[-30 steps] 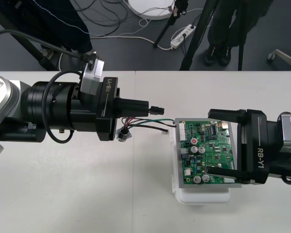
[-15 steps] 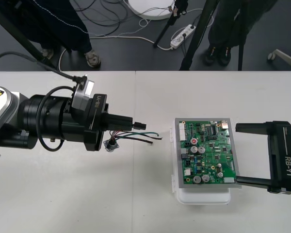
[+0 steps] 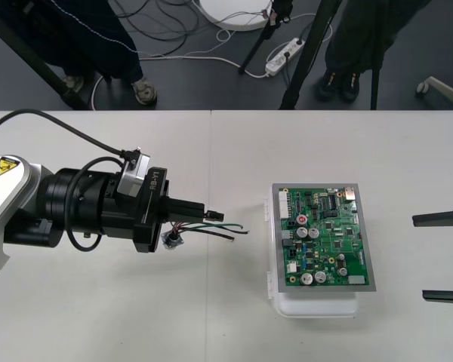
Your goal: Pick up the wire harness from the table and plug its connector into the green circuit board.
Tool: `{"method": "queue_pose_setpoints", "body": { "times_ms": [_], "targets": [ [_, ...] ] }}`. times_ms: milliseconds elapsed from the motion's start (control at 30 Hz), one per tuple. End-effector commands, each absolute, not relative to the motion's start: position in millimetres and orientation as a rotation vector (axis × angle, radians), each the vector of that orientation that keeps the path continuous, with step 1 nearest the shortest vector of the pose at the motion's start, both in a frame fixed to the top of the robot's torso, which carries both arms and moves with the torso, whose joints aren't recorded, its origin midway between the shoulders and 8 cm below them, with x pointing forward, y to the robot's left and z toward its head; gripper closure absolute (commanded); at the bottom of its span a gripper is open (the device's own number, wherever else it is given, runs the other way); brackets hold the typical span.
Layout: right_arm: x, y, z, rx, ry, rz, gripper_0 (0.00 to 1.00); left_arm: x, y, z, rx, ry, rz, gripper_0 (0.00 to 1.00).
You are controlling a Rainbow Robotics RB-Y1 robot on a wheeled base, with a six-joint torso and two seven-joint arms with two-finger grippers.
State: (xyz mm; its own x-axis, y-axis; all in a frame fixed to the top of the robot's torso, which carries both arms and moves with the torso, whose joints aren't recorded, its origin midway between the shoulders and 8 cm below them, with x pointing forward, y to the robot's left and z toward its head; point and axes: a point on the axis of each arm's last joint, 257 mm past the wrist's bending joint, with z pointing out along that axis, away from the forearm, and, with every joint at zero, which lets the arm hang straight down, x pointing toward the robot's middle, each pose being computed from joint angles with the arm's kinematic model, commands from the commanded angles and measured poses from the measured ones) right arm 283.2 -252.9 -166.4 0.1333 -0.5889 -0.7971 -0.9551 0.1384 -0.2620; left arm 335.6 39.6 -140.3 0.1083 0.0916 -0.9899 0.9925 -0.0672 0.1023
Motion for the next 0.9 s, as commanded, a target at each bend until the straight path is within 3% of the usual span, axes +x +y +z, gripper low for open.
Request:
{"method": "queue_pose_setpoints", "body": {
  "times_ms": [33,467,900],
  "targets": [
    [290.5,-293.9,-178.3,-1.613,1.659,0.426,0.0,328.1,38.5,-149.8,1.373,1.115,-1.163,1.0],
    [298.3,-356.6,-220.2,-1.819,1.801,0.147,0.0,330.6,30.1,-185.2,1.395,1.129,-1.138,1.0],
    [295.2,-348.4,-240.4,-1.923,1.956,-0.061,0.0,330.7,14.5,-203.9,1.404,1.128,-1.125,1.0]
  ]
}}
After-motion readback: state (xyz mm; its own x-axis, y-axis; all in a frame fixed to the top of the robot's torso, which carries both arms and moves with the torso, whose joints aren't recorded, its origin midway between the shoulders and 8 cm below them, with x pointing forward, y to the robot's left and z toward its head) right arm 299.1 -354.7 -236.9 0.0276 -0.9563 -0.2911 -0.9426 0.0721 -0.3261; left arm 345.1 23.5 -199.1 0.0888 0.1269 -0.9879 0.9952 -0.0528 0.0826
